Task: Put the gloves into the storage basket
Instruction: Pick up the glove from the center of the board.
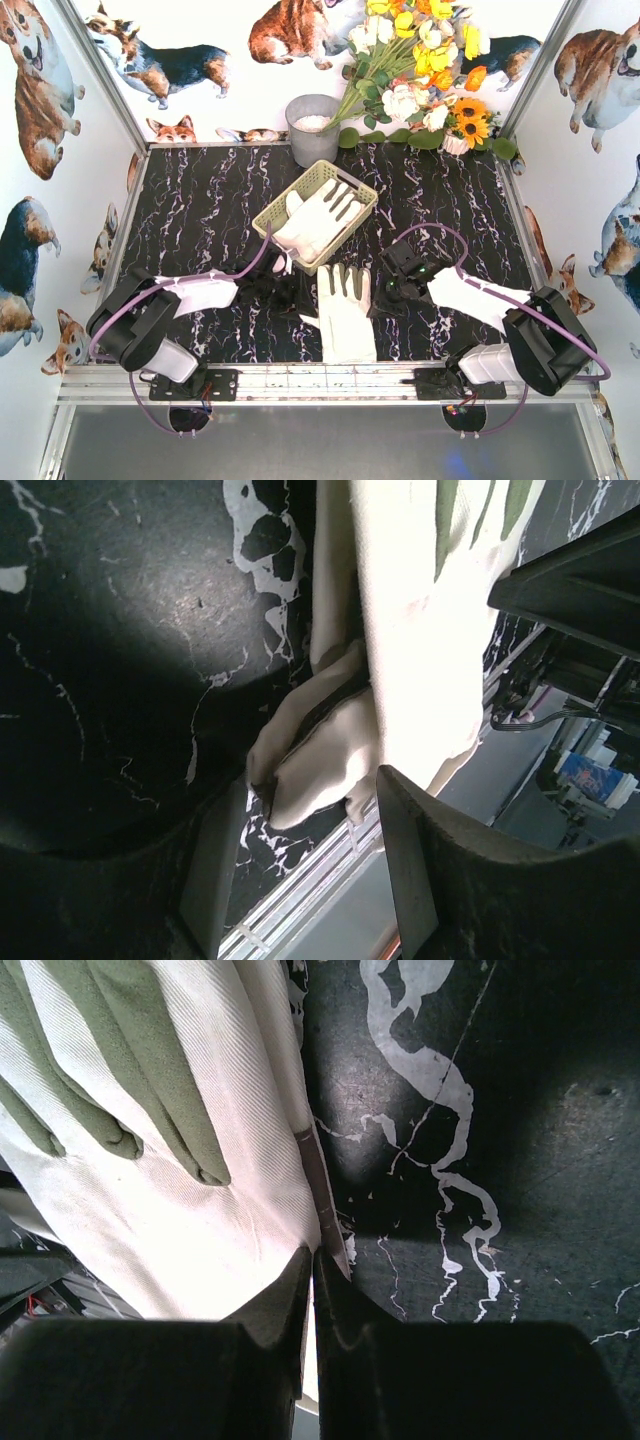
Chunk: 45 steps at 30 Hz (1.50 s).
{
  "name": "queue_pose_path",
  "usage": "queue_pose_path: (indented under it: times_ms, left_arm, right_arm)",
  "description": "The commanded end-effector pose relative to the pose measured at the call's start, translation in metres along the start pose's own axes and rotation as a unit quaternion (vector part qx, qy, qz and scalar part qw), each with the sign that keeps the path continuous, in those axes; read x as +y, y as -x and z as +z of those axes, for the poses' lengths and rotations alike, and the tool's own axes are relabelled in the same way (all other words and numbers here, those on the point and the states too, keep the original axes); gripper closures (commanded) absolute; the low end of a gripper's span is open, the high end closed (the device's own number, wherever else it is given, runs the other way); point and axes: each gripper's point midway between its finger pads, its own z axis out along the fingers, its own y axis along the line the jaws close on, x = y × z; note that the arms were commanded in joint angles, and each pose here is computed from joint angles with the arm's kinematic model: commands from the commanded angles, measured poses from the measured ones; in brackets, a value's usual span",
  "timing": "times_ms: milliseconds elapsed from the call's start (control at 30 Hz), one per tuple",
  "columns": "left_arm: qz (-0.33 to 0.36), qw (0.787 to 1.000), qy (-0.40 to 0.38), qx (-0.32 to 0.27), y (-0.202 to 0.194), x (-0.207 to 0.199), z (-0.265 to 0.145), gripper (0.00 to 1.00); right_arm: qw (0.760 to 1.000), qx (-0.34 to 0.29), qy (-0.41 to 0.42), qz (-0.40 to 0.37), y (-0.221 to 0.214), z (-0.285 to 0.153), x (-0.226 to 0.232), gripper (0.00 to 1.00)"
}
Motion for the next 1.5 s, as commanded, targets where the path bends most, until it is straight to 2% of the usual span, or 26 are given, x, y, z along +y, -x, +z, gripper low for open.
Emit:
queue_pose_path:
  times_ms: [0,300,600,1133,1467]
  left_arm:
    - [-0.010,1.000,0.014,0.000,-0.001,0.015,0.007,0.50]
    - [0.002,0.999,-0.037,0.002,0.000,-0.003,0.008,0.52]
    - [0.014,0.996,-0.084,0.005,0.000,-0.018,0.007,0.59]
    - [0.014,0.998,-0.067,0.011,0.004,-0.015,0.022,0.57]
    - [0.024,0.996,-0.085,0.013,0.010,-0.026,0.029,0.59]
  right_arm:
    - [1.000,-0.018,0.005,-0.002,0.009,0.002,0.004,0.98]
    - [1.000,-0.016,0.002,-0.002,0.009,0.004,0.003,0.99]
    - [1.000,-0.016,0.003,-0.002,0.010,0.005,0.004,0.99]
    - [1.000,-0.014,0.002,0.001,0.012,0.008,0.007,1.00]
    - [1.000,-0.016,0.002,0.006,0.014,0.008,0.008,1.00]
